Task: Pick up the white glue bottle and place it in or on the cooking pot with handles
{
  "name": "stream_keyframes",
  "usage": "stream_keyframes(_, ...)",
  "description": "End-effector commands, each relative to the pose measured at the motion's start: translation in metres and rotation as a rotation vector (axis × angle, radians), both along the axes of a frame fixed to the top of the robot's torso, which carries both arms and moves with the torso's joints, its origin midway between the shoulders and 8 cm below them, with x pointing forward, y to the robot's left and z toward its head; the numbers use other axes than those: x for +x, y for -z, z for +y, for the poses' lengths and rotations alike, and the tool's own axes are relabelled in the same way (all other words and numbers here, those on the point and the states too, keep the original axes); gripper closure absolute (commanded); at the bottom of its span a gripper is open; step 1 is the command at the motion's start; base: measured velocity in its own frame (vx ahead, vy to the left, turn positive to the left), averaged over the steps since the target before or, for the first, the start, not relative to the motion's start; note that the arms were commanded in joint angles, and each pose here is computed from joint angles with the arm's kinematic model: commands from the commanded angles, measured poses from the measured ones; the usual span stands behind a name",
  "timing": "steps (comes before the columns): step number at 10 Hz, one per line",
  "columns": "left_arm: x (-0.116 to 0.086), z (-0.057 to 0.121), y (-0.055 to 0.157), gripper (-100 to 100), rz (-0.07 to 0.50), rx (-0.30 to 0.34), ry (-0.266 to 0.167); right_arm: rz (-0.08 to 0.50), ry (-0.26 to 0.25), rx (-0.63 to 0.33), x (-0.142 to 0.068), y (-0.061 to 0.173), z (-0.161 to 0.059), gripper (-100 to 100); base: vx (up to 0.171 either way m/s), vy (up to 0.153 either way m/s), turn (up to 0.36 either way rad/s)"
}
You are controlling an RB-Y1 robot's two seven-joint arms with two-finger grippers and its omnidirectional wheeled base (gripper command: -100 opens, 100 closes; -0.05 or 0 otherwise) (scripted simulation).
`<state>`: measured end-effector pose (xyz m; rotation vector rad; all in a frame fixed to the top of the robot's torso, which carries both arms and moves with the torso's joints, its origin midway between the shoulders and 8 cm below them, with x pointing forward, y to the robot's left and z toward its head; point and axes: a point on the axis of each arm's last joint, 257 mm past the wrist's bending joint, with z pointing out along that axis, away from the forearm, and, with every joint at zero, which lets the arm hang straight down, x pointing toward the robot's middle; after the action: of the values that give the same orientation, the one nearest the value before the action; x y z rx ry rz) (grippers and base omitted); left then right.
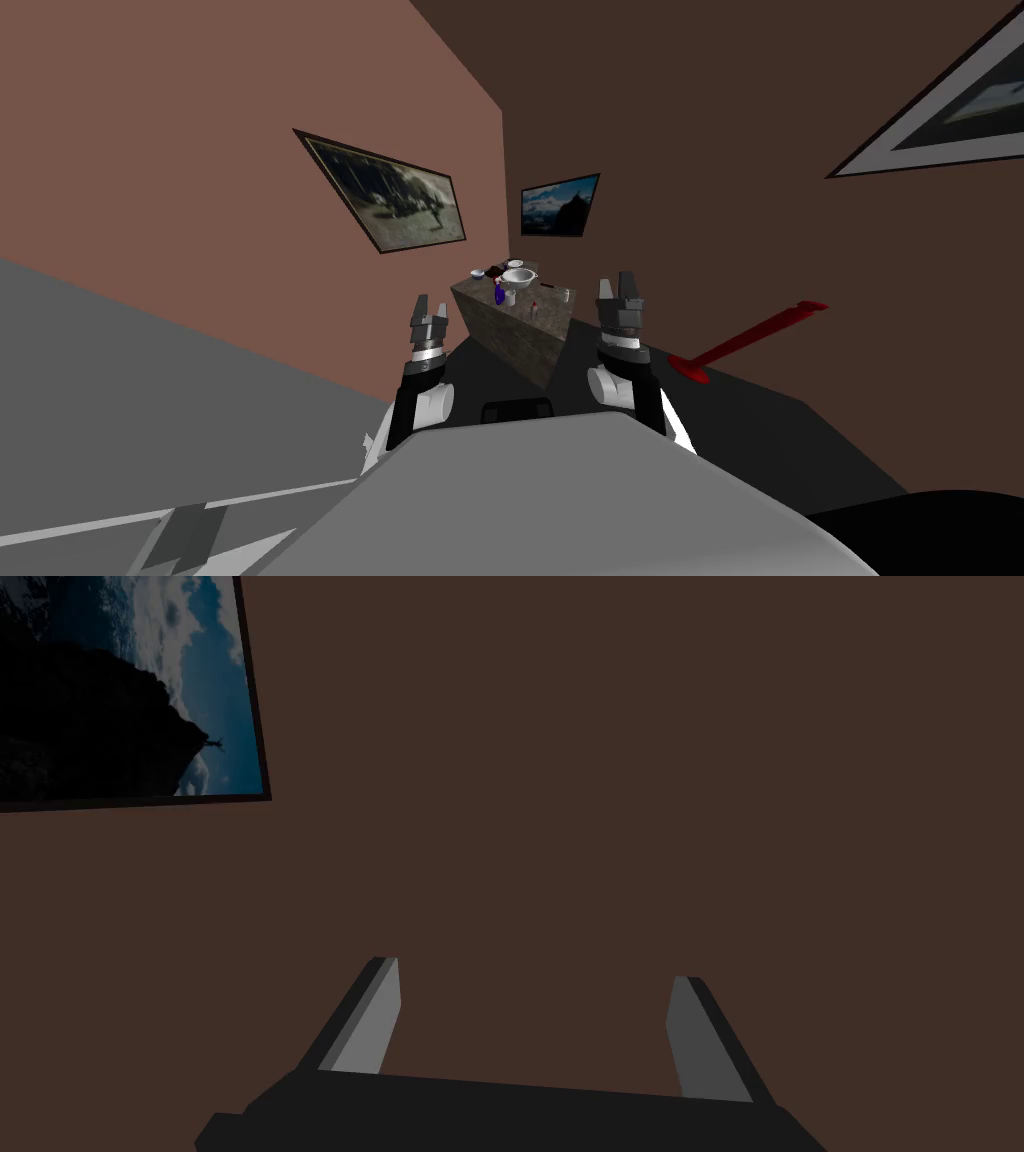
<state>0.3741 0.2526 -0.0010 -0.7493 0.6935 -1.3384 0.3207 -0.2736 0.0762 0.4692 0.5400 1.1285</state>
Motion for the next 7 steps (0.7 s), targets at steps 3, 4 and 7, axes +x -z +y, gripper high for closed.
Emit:
stream_keyframes(3, 0.0, 0.0, 0.0, 0, 0.0, 0.0, 0.0, 0.05, -0.024, -0.103, 0.012, 0.013, 0.014, -100, -0.008, 0.032, -0.023)
stream_keyframes(4, 0.0, 0.0, 0.0, 0, 0.0, 0.0, 0.0, 0.069, -0.026, -0.135, 0.018, 0.019, 0.017, -100, -0.011, 0.059, -0.044)
stream_keyframes(7, 0.0, 0.0, 0.0, 0, 0.0, 0.0, 0.0, 0.138, -0.018, -0.223, 0.036, 0.043, 0.026, -100, -0.029, 0.089, -0.053)
